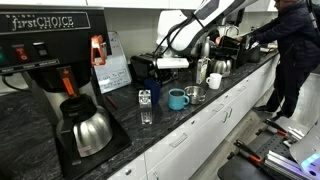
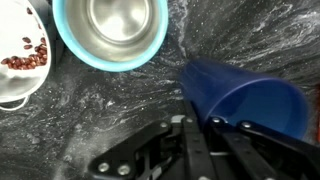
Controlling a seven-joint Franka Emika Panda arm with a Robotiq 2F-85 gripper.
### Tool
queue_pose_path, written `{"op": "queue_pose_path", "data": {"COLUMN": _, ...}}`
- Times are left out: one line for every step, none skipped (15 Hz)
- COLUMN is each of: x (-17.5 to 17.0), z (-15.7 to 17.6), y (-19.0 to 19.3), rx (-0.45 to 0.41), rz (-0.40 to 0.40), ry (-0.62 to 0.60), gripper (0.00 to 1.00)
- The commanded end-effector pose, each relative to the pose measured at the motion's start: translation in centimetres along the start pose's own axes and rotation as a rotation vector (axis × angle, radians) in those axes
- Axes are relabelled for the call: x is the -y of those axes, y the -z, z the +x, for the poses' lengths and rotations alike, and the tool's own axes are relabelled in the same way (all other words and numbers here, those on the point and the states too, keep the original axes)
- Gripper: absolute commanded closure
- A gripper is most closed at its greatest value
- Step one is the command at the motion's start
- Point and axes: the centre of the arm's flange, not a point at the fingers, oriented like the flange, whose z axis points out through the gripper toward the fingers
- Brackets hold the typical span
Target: Move the deep blue cup to the left.
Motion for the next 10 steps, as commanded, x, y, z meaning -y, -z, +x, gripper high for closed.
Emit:
{"op": "queue_pose_path", "data": {"x": 1.01, "z": 0.86, "y": -0.30, "rx": 0.019, "rz": 0.030, "ry": 0.056, "gripper": 0.99}}
{"op": "queue_pose_path", "data": {"x": 1.12, "z": 0.84, "y": -0.42, "rx": 0.021, "rz": 0.031, "ry": 0.065, "gripper": 0.99}}
{"op": "queue_pose_path", "data": {"x": 1.16, "z": 0.87, "y": -0.46, "rx": 0.023, "rz": 0.031, "ry": 0.073, "gripper": 0.99}}
{"op": "queue_pose_path", "data": {"x": 1.14, "z": 0.85, "y": -0.61, "rx": 0.025, "rz": 0.028, "ry": 0.077, "gripper": 0.99}}
{"op": "queue_pose_path", "data": {"x": 1.01, "z": 0.87, "y": -0.64, "rx": 0.026, "rz": 0.024, "ry": 0.077, "gripper": 0.97}}
{"op": "queue_pose_path", "data": {"x": 0.85, "z": 0.92, "y": -0.66, "rx": 0.029, "rz": 0.020, "ry": 0.075, "gripper": 0.70}}
{"op": "queue_pose_path", "data": {"x": 0.67, "z": 1.02, "y": -0.64, "rx": 0.029, "rz": 0.016, "ry": 0.071, "gripper": 0.68}}
{"op": "queue_pose_path", "data": {"x": 0.50, "z": 1.17, "y": -0.55, "rx": 0.028, "rz": 0.015, "ry": 0.065, "gripper": 0.62}}
{"op": "queue_pose_path", "data": {"x": 0.35, "z": 1.36, "y": -0.40, "rx": 0.027, "rz": 0.014, "ry": 0.058, "gripper": 0.56}}
{"op": "queue_pose_path", "data": {"x": 0.22, "z": 1.54, "y": -0.25, "rx": 0.025, "rz": 0.010, "ry": 0.050, "gripper": 0.48}}
